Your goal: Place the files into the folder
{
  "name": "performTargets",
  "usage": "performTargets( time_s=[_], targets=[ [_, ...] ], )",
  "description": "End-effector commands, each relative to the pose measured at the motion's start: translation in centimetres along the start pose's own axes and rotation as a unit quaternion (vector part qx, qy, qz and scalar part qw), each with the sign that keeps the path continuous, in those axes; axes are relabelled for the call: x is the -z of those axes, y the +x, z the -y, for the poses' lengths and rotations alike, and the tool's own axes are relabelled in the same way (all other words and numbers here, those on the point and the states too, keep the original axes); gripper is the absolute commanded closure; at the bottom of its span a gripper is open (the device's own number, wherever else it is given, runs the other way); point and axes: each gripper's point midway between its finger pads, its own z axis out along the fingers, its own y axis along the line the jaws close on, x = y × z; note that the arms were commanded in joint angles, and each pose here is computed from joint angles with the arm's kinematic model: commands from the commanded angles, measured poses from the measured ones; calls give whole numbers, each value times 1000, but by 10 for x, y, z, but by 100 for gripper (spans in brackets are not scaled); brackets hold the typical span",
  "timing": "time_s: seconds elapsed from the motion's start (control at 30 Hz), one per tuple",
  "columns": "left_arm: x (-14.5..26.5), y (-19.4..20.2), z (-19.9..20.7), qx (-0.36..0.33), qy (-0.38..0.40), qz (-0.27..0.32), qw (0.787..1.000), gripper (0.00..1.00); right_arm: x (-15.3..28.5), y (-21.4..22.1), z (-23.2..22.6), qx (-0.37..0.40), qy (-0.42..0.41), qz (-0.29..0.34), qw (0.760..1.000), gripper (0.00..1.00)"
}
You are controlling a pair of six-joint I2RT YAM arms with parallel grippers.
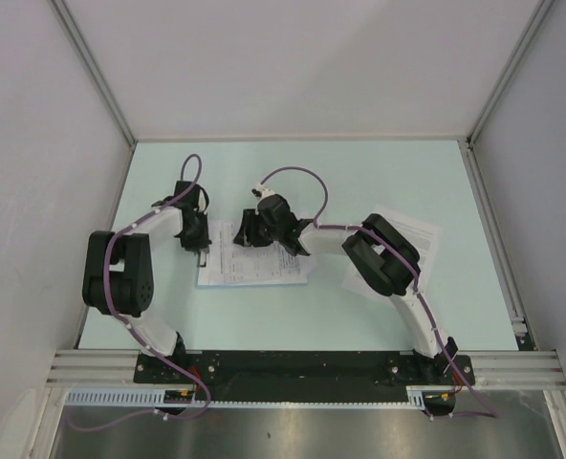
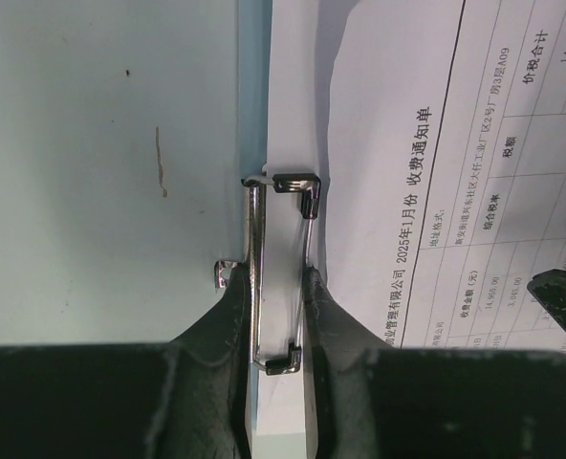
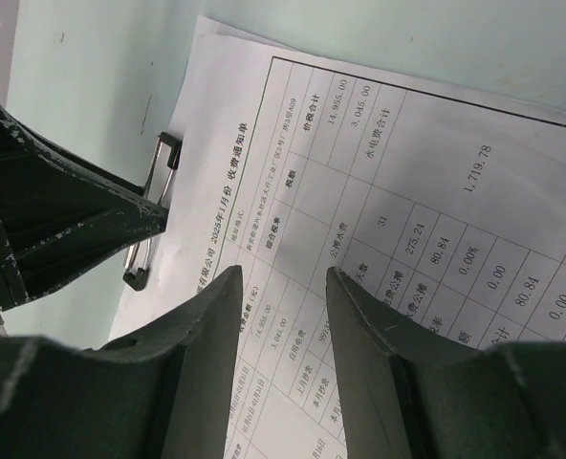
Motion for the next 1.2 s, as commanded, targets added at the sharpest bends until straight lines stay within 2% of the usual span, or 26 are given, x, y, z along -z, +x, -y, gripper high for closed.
performTargets(
  time_s=[0.0,0.33,0.6,0.73,0.97,1.1,1.13,1.17],
  targets=[
    [-11,18,25,31,96,-19,995,100,1,81,59,-42,80,-115,989,54],
    [1,19,37,80,157,6,984,100,7,77,47,-52,77,-105,990,54],
    [3,15,40,95,167,18,981,100,5,87,45,-67,93,-104,988,54],
    [6,14,43,106,176,24,978,100,0,93,27,-69,76,-99,990,55],
    [6,16,39,113,163,27,980,100,6,80,17,-55,59,-92,993,53],
    [3,20,35,113,153,23,981,100,27,51,-5,-2,28,-80,996,45],
    [2,21,35,114,153,22,981,100,41,28,-17,11,15,-61,998,39],
    [2,22,35,114,153,21,981,100,51,25,-11,21,32,-69,997,34]
  ],
)
